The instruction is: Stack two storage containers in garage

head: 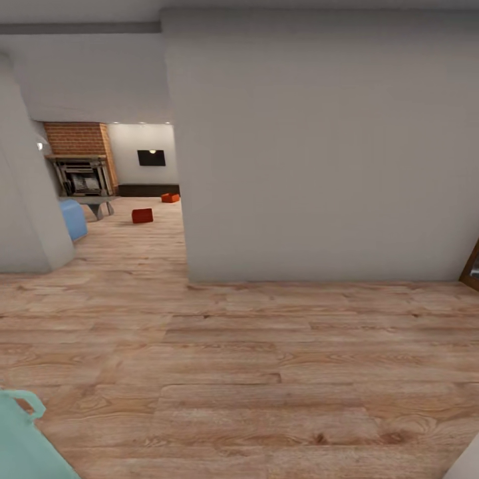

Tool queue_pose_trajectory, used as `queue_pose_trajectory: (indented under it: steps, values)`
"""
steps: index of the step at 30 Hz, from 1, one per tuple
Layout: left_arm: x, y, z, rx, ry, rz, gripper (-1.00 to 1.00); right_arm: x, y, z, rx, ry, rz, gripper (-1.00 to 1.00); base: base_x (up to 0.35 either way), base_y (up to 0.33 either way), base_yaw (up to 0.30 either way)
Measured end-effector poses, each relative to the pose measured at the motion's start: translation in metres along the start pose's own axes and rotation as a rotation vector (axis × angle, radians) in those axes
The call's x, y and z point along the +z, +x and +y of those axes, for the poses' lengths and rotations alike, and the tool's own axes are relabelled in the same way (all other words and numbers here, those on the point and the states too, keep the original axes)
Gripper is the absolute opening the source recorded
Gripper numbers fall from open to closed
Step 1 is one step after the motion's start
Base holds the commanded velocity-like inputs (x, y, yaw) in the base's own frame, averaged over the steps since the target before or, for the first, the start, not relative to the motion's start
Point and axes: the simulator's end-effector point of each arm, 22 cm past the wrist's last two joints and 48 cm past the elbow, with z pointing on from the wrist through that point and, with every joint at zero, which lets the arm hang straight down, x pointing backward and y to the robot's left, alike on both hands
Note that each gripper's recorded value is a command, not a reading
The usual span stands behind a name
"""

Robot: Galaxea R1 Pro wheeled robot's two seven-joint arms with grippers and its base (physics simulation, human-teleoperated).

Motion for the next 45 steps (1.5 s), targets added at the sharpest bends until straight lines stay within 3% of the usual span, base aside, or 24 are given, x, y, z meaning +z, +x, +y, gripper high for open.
queue_pose_trajectory:
  steps: [15,29,45]
  values:
    - [0.0000,0.0000,0.0000,0.000,0.000,0.000,1.00,0.0000,0.0000,-0.0001,0.003,0.001,0.000,1.00,0.321,0.000,0.008]
    - [0.0000,0.0002,-0.0007,0.000,0.001,0.000,1.00,0.0000,-0.0001,-0.0002,0.004,0.001,0.000,1.00,0.321,0.000,0.214]
    - [0.0000,0.0002,-0.0007,-0.001,0.001,0.000,1.00,-0.0001,0.0004,-0.0015,0.009,0.003,0.000,1.00,0.321,0.000,0.016]
